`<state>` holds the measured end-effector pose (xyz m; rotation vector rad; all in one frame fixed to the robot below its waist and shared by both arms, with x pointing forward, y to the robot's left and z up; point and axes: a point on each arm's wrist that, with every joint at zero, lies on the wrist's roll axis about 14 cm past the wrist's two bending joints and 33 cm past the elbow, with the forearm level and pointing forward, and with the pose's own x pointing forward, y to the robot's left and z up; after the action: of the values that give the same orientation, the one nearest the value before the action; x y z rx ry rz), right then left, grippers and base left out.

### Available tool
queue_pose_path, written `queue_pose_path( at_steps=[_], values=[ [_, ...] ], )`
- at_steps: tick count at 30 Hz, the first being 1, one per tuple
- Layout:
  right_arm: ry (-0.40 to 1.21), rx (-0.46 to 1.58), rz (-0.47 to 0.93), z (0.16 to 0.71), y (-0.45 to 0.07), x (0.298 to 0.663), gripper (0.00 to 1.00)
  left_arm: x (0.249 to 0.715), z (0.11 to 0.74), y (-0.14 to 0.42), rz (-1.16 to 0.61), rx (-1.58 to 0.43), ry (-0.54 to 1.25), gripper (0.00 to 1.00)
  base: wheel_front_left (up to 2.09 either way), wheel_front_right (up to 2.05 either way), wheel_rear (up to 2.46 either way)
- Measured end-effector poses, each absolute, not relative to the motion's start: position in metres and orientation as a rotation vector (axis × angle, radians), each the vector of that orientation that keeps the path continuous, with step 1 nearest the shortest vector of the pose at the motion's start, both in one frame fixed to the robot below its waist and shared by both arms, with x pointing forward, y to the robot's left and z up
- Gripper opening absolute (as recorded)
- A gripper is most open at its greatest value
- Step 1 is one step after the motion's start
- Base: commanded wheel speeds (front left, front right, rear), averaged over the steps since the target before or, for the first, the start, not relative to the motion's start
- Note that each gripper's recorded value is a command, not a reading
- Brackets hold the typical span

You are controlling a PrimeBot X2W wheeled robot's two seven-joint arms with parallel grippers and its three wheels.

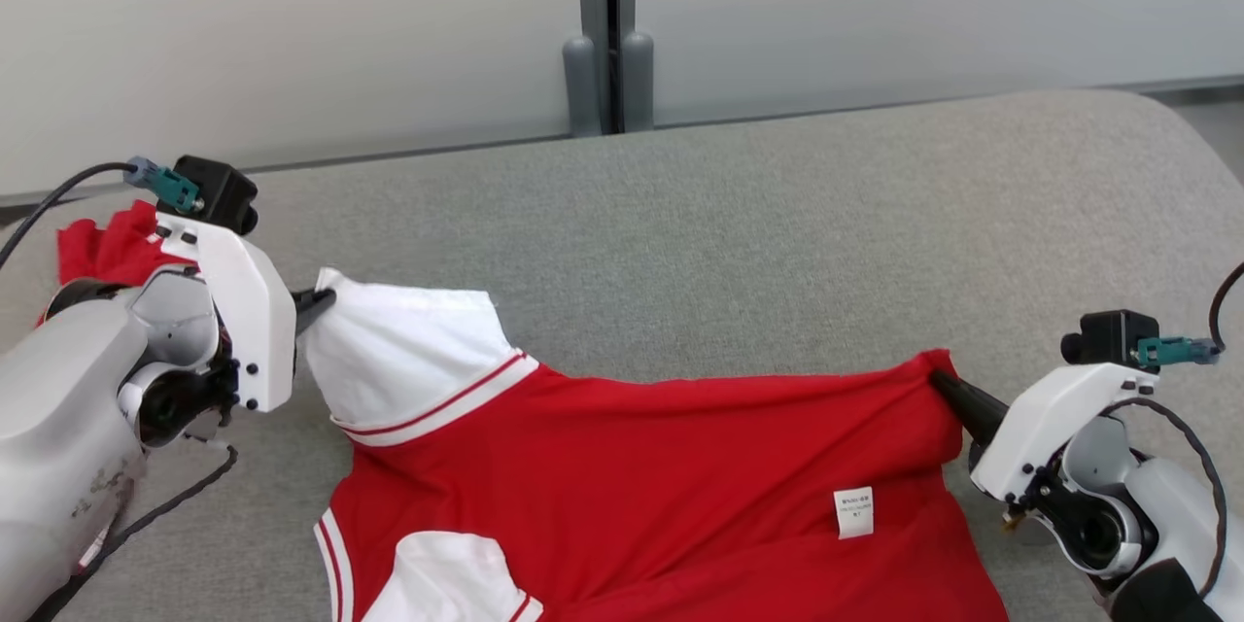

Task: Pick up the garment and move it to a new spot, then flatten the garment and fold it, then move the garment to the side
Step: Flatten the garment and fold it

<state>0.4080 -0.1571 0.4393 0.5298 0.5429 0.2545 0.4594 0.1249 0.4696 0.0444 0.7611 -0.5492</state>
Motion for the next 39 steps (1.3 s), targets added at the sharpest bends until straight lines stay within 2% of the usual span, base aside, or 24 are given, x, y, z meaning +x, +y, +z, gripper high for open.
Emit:
queue_pose_path(
  at_steps=[25, 39],
  values=[
    [0.743, 0.369, 0.398, 0.438, -0.156, 0.366, 0.00, 0.316, 0.451, 0.136, -0.669, 0.016, 1.301, 0.00, 0.00, 0.00, 0.00],
    [0.816, 0.297, 0.427, 0.432, -0.161, 0.359, 0.00, 0.270, 0.431, 0.129, -0.705, -0.044, 1.445, 0.00, 0.00, 0.00, 0.00]
  ],
)
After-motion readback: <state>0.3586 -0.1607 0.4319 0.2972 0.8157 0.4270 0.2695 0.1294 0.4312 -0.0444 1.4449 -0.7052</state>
